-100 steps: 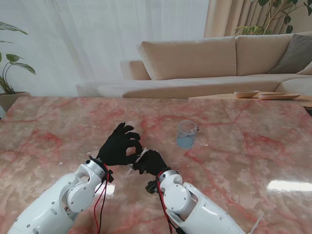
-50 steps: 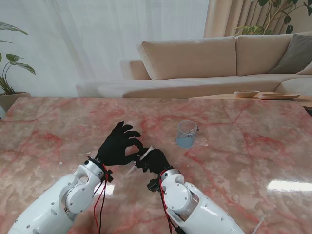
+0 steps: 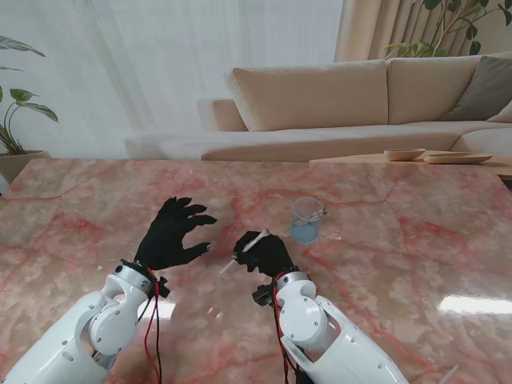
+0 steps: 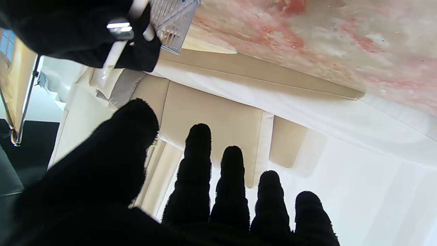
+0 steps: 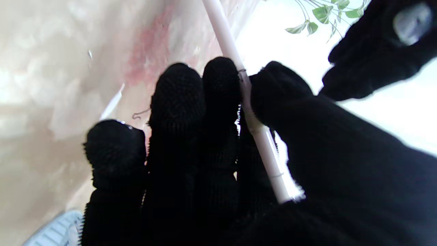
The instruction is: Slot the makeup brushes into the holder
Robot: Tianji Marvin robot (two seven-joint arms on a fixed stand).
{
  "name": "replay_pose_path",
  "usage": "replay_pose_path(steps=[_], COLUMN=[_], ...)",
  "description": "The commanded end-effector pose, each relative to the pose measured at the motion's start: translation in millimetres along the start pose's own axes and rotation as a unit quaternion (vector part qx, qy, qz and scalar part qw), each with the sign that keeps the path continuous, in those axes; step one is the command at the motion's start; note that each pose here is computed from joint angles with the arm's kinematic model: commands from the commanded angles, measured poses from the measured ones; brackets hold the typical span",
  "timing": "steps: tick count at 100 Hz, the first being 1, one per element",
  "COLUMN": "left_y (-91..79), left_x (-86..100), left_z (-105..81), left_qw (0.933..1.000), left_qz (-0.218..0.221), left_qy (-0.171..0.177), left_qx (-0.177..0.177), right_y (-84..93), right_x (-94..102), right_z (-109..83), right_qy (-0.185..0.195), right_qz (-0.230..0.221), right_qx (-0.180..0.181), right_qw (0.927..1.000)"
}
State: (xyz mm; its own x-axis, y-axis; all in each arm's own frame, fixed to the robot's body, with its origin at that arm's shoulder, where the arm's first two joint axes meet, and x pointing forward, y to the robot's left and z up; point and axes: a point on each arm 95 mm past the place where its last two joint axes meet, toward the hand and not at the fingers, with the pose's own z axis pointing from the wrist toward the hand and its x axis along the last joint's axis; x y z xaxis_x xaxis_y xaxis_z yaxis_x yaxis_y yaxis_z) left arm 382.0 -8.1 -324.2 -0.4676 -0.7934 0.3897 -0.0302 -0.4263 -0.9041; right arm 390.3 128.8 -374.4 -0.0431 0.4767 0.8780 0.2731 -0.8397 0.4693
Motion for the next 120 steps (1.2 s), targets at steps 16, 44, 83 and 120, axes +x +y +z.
replay_pose_path(steps=[16, 44, 83, 120], left_y=[1.0, 5.8, 9.0, 13.2], left_x=[-7.7, -7.3, -6.4, -10.1], left_z=[-7.7, -7.4, -7.0, -8.4], left_qw=[0.9999, 0.9999, 0.9999, 0.9997], left_qz=[0.005, 0.005, 0.006, 0.008], left_qy=[-0.016, -0.012, -0.009, -0.011], left_qx=[0.002, -0.002, -0.008, -0.022], right_y=[37.9, 102.6, 172.4, 191.3], right_x=[20.8, 44.7, 44.5, 24.6], right_z=[-8.7, -14.2, 0.0, 31.3], right_qy=[0.018, 0.037, 0.008, -0.036], right_qz=[-0.007, -0.053, -0.133, -0.193], right_qx=[-0.038, -0.112, -0.17, -0.168], right_qw=[0.9991, 0.9916, 0.9764, 0.966])
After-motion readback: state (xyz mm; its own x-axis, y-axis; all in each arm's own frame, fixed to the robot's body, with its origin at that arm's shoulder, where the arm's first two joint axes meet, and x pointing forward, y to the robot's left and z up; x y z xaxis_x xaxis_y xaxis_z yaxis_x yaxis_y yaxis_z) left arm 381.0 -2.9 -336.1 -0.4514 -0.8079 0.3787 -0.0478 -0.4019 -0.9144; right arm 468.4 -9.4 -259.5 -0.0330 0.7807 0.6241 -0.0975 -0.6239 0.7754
